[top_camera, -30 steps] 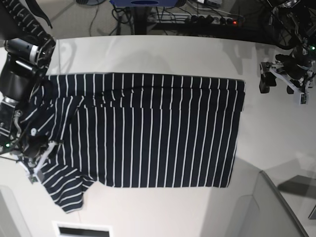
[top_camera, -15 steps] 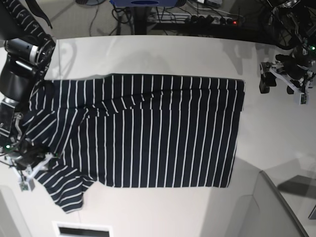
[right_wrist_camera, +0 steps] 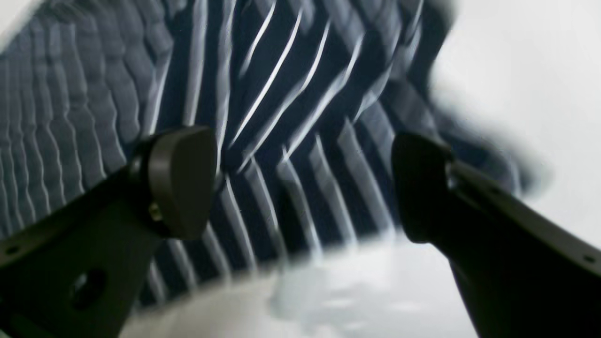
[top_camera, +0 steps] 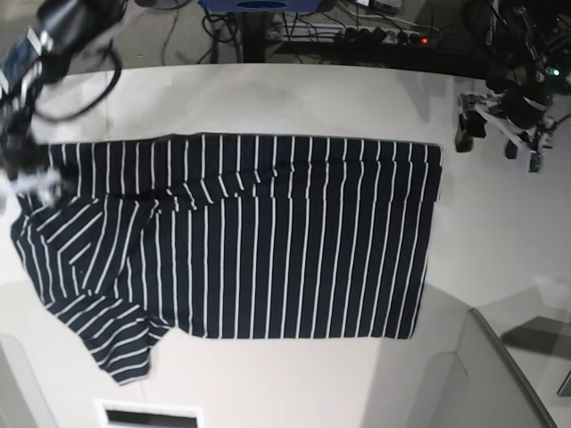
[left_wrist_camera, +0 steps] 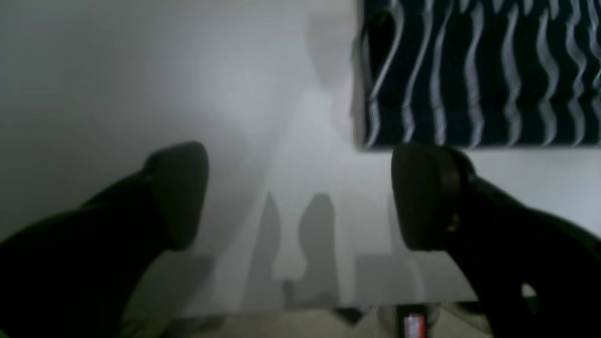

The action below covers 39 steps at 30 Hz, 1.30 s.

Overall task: Layout the t-shirt on the table in an organized manner, then fold the t-shirt properly
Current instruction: 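Release the shirt and reposition both grippers at the folded edge, then grasp the folded edge corners with both grippers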

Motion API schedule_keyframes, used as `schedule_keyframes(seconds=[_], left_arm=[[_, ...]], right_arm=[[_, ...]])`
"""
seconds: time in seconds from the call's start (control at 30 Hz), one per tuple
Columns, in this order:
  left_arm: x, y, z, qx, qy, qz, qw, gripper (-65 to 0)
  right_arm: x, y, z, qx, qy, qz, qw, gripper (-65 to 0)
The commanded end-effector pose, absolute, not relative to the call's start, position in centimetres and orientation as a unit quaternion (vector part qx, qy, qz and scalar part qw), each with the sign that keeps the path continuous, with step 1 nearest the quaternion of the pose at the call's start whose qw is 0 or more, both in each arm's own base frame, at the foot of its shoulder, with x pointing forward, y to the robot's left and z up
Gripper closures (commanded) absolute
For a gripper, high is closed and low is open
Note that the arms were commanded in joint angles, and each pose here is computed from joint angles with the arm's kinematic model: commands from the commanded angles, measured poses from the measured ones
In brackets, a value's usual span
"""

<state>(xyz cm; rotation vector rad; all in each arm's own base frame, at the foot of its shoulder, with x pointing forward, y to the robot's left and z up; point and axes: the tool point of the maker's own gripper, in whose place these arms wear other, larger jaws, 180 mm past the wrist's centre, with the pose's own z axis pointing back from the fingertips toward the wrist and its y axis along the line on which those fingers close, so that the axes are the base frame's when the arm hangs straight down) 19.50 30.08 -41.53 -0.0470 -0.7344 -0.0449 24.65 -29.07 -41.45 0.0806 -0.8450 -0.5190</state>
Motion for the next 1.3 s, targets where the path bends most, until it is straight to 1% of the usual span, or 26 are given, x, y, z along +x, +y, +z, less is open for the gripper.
schedule_keyframes(seconds=[0.0,0.13,0.23,0.33,0.5,0.7,0.73,0.8,0.87,0.97,1.0,1.03,1.1,1.17,1.27], left_arm=[[19.6,30.0,-41.2,-0.028,-0.369,-0.021,0.929,-58.6],[18.9,28.6,-42.5,-0.087,-0.377,0.033,0.921,-58.4],[18.1,28.2,-43.1,-0.119,-0.38,0.067,0.915,-58.4],[17.7,28.1,-43.6,-0.124,-0.374,0.076,0.916,-58.4],[17.6,28.1,-43.9,-0.128,-0.372,0.081,0.916,-58.4],[17.6,27.9,-43.9,-0.13,-0.372,0.082,0.915,-58.4],[17.5,27.6,-44.0,-0.132,-0.372,0.086,0.915,-58.4],[17.5,27.4,-44.1,-0.134,-0.373,0.089,0.914,-58.4],[17.5,27.2,-44.2,-0.137,-0.373,0.09,0.913,-58.4],[17.8,26.1,-44.5,-0.149,-0.375,0.097,0.91,-58.4],[17.9,26.0,-44.5,-0.151,-0.377,0.099,0.909,-58.4],[18.3,25.9,-44.4,-0.152,-0.381,0.099,0.907,-58.4],[19.2,25.8,-44.2,-0.155,-0.388,0.099,0.903,-58.4],[19.4,25.7,-44.7,-0.161,-0.386,0.108,0.902,-58.4],[20.2,25.7,-45.5,-0.17,-0.383,0.124,0.9,-58.4]], right_arm=[[23.8,-31.3,-40.1,0.03,-0.431,-0.274,0.859,-55.1],[19.8,-31.8,-42.9,0.091,-0.423,-0.362,0.826,-55.1],[18.6,-32.6,-44.7,0.103,-0.403,-0.386,0.823,-55.1],[18.3,-32.9,-46.2,0.115,-0.385,-0.399,0.824,-54.9],[19.9,-33.9,-47.6,0.127,-0.4,-0.425,0.802,-54.9],[21.2,-35.4,-49.0,0.14,-0.395,-0.452,0.788,-54.0],[21.3,-35.8,-49.2,0.139,-0.396,-0.454,0.786,-51.8],[21.7,-36.1,-49.5,0.141,-0.396,-0.46,0.782,-43.8],[21.7,-36.1,-49.8,0.145,-0.392,-0.462,0.782,-32.1],[21.6,-36.0,-49.9,0.146,-0.39,-0.464,0.782,-8.1],[21.6,-36.0,-49.9,0.146,-0.39,-0.464,0.782,-1.7],[21.6,-36.0,-49.9,0.147,-0.389,-0.464,0.783,0.0],[21.6,-36.0,-50.0,0.147,-0.388,-0.463,0.783,-2.1],[21.5,-35.9,-50.0,0.146,-0.387,-0.463,0.784,-0.8],[21.4,-35.9,-50.1,0.146,-0.385,-0.463,0.785,-0.6]])
